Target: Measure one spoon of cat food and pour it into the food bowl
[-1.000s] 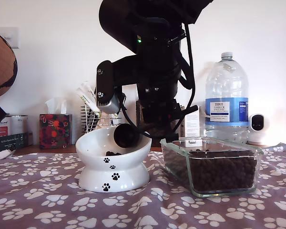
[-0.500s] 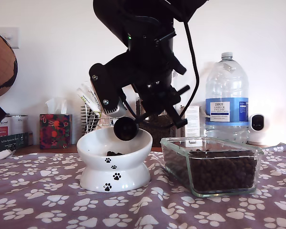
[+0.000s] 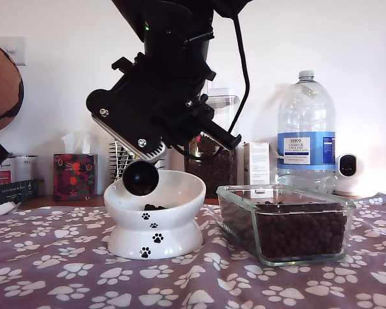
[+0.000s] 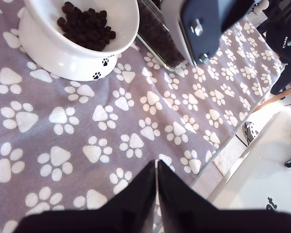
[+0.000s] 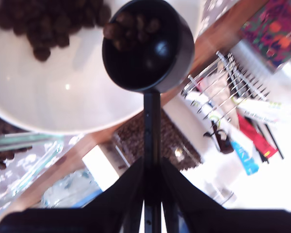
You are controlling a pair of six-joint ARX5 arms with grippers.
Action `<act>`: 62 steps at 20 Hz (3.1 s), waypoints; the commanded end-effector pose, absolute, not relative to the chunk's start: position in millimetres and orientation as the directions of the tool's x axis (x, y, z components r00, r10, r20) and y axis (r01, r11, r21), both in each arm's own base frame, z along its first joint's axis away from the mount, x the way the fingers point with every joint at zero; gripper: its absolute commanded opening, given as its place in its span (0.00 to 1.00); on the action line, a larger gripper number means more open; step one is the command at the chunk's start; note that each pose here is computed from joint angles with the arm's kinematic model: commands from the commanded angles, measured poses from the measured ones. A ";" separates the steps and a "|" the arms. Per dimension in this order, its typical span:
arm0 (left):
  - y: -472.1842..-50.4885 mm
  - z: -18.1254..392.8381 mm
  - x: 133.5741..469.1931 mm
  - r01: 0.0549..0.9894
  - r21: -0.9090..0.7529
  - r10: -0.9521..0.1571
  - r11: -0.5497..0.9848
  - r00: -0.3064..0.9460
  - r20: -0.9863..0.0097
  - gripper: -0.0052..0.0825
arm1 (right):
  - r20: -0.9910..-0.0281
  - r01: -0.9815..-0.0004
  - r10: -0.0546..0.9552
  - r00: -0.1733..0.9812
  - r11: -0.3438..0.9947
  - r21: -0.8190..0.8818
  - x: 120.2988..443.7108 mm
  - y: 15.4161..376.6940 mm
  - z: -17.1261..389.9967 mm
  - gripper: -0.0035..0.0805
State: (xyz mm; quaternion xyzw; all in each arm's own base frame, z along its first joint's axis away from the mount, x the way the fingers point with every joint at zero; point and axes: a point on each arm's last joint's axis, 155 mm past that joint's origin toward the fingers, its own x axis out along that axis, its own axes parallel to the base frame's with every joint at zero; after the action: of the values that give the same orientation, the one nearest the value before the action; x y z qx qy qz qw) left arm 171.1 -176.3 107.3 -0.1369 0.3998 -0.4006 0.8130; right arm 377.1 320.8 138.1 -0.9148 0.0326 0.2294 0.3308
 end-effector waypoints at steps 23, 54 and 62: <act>-177.8 106.3 170.6 0.535 -0.555 -0.765 0.637 0.351 -0.540 0.04 | -0.334 -0.240 -0.013 0.942 -0.721 -0.650 410.8 293.5 162.2 0.03; -177.9 106.7 171.1 0.536 -0.554 -0.765 0.637 0.354 -0.538 0.04 | -0.311 -0.236 -0.022 0.950 -0.701 -0.673 397.8 302.8 166.7 0.03; -178.1 107.1 171.2 0.537 -0.554 -0.766 0.636 0.354 -0.537 0.04 | -0.307 -0.222 0.006 0.952 -0.677 -0.701 397.1 309.5 168.8 0.03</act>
State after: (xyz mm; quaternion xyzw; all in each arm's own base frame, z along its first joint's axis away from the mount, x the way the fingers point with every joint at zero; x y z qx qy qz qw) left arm 171.6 -177.0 107.6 -0.1415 0.4012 -0.4001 0.8117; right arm 398.4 302.0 169.8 -0.9092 0.0667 0.1412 0.3858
